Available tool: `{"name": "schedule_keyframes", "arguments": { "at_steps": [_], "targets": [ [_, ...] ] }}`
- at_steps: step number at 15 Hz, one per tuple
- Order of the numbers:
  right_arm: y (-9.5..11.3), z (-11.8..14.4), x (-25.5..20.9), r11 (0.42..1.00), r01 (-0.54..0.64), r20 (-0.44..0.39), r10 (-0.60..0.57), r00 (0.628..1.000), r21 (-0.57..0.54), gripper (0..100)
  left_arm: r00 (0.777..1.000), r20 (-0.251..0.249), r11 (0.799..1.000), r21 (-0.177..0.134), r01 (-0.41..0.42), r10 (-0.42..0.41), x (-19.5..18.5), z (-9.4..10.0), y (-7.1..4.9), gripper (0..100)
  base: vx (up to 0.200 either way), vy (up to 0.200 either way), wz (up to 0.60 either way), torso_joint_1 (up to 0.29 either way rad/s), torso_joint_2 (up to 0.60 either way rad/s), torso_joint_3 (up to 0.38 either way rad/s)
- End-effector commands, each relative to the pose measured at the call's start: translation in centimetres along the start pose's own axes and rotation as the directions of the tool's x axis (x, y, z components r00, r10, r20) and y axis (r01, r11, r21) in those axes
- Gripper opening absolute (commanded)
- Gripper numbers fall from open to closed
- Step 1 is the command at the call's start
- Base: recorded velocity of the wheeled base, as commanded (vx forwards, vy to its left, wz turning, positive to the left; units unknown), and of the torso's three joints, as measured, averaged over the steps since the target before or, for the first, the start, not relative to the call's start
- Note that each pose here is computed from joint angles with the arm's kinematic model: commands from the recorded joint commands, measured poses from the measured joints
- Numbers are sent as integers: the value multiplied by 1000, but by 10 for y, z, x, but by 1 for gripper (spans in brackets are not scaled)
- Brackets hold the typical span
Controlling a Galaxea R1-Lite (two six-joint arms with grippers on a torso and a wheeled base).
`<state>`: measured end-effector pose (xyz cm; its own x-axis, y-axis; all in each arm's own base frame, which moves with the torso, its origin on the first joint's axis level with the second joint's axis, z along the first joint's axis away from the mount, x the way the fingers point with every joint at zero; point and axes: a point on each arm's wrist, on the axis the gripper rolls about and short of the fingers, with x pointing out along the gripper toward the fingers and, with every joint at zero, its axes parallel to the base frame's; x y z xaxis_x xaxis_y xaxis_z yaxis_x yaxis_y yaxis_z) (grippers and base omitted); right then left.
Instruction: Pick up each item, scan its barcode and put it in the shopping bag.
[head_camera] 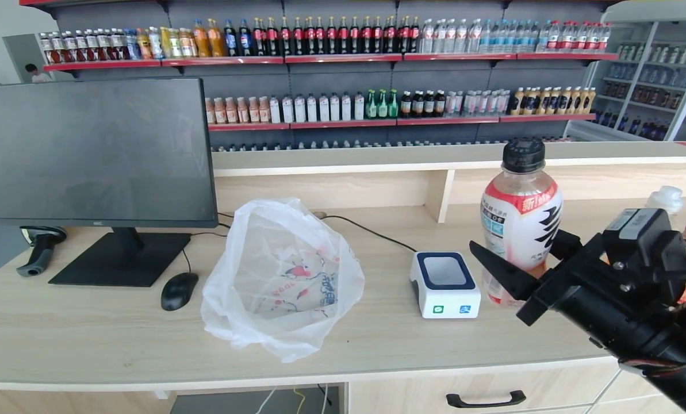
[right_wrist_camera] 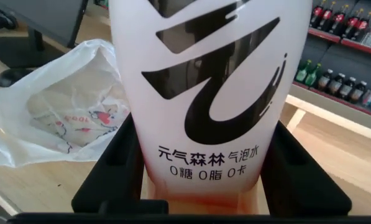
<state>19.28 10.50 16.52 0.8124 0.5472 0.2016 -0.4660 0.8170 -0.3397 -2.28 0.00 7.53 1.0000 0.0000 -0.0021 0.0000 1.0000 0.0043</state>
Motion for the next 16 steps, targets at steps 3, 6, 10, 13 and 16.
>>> {"name": "schedule_keyframes", "arguments": {
  "at_steps": [3, 6, 10, 13, 16],
  "targets": [
    [-32, -11, 22, 959, -117, 74, 141, 987, -260, 0, 1000, -1, 1000, 0, 0, 0, 0, 0, 0, 100, 0, 0, 0, 0, 0, 0],
    [-41, -21, 19, 931, -154, 56, 182, 982, -331, 0, 1000, 1, 1000, 0, 0, 0, 0, 0, 0, 100, 0, 0, 0, 0, 0, 0],
    [-41, -59, 28, 913, -236, -49, 233, 971, -332, 0, 1000, 1, 1000, 0, -2, 2, 0, 0, 0, 100, 0, 0, 0, 0, 0, 0],
    [-48, -71, 52, 901, -239, -25, 247, 969, -362, 0, 1000, -1, 1000, 0, 0, 0, 0, 0, 0, 100, 0, 0, 0, 0, 0, 0],
    [-50, -82, 64, 874, -274, -12, 294, 956, -400, 0, 1000, 1, 1000, 0, -2, 2, 0, 0, 0, 100, 0, 0, 0, 0, 0, 0]
  ]
}}
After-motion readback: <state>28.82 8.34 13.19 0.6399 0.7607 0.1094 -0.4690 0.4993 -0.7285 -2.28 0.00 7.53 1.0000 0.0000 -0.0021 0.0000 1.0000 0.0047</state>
